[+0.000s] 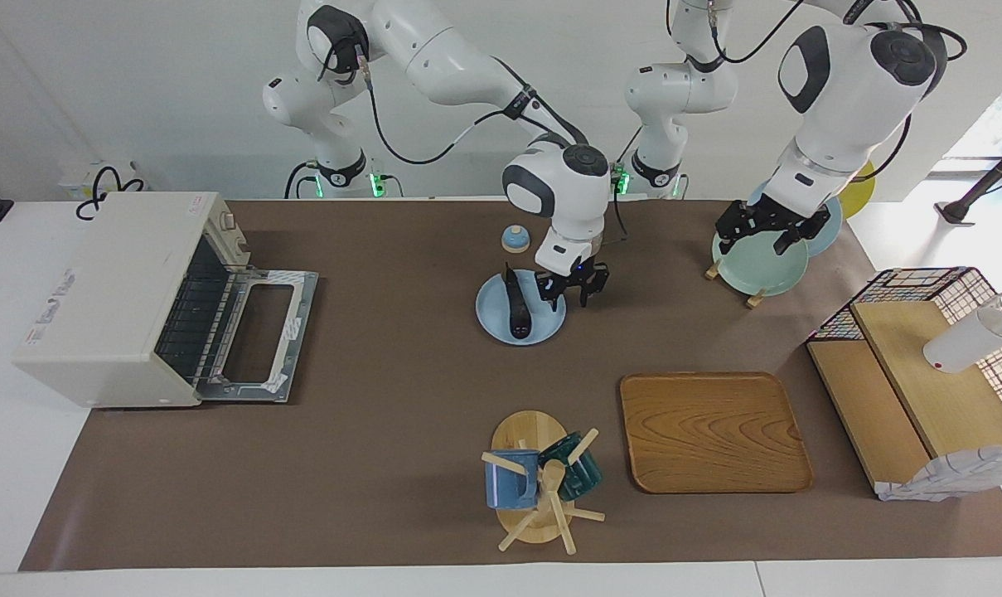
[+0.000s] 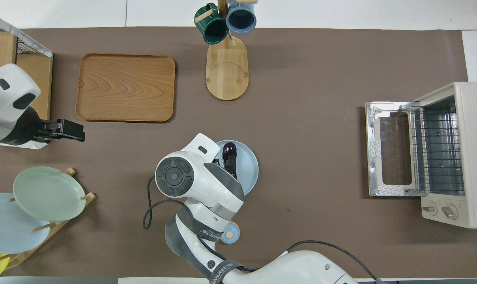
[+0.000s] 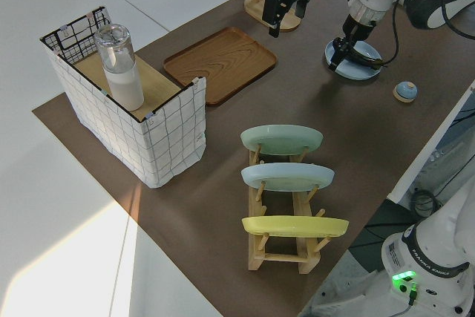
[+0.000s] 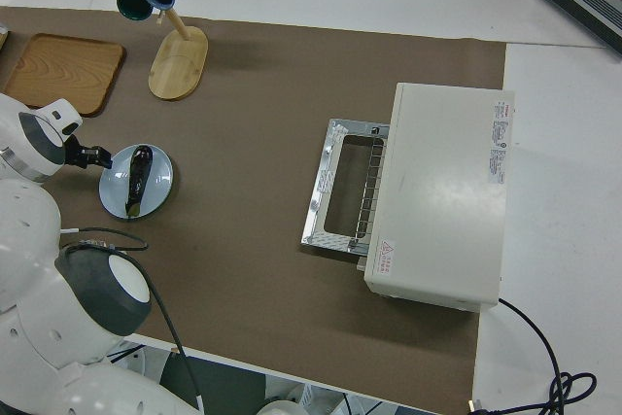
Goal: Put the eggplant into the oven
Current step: 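Grasp the eggplant on the plate with the right gripper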
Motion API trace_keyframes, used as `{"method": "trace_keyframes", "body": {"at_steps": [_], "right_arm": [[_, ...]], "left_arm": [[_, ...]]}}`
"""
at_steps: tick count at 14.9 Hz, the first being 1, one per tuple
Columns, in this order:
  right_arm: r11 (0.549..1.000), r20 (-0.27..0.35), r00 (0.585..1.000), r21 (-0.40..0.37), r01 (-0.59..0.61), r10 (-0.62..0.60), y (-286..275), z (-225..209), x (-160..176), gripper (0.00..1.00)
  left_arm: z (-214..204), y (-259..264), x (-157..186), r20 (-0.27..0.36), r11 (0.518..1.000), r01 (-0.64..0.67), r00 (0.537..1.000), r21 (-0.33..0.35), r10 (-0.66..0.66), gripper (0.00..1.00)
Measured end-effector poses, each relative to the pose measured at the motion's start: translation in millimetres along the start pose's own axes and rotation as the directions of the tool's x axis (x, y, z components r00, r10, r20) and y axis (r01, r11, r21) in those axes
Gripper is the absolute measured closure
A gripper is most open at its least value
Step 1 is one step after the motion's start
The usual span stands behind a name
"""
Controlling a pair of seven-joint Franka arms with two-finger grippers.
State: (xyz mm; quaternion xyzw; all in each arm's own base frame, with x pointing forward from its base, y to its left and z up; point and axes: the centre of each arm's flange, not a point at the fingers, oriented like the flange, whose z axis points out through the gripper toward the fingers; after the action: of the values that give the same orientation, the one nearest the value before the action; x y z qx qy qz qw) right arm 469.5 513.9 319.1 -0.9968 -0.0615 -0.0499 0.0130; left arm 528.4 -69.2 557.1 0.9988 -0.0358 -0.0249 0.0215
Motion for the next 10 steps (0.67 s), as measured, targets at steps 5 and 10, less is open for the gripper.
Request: {"method": "trace_keyframes", "body": {"at_steps": [5,10], "right_arm": [[1.000,-0.003,1.000,0.009,0.001,-0.001,8,18,-17,0.57],[1.000,0.008,1.000,-0.001,0.011,-0.011,8,20,-27,0.89]], "left_arm": [[-49,2,-1,-0.003,1.000,-0.022,1.000,0.011,0.022,0.00],[-28,-1,11,0.034,0.999,-0.051,0.998,0.012,0.051,0.00]]}}
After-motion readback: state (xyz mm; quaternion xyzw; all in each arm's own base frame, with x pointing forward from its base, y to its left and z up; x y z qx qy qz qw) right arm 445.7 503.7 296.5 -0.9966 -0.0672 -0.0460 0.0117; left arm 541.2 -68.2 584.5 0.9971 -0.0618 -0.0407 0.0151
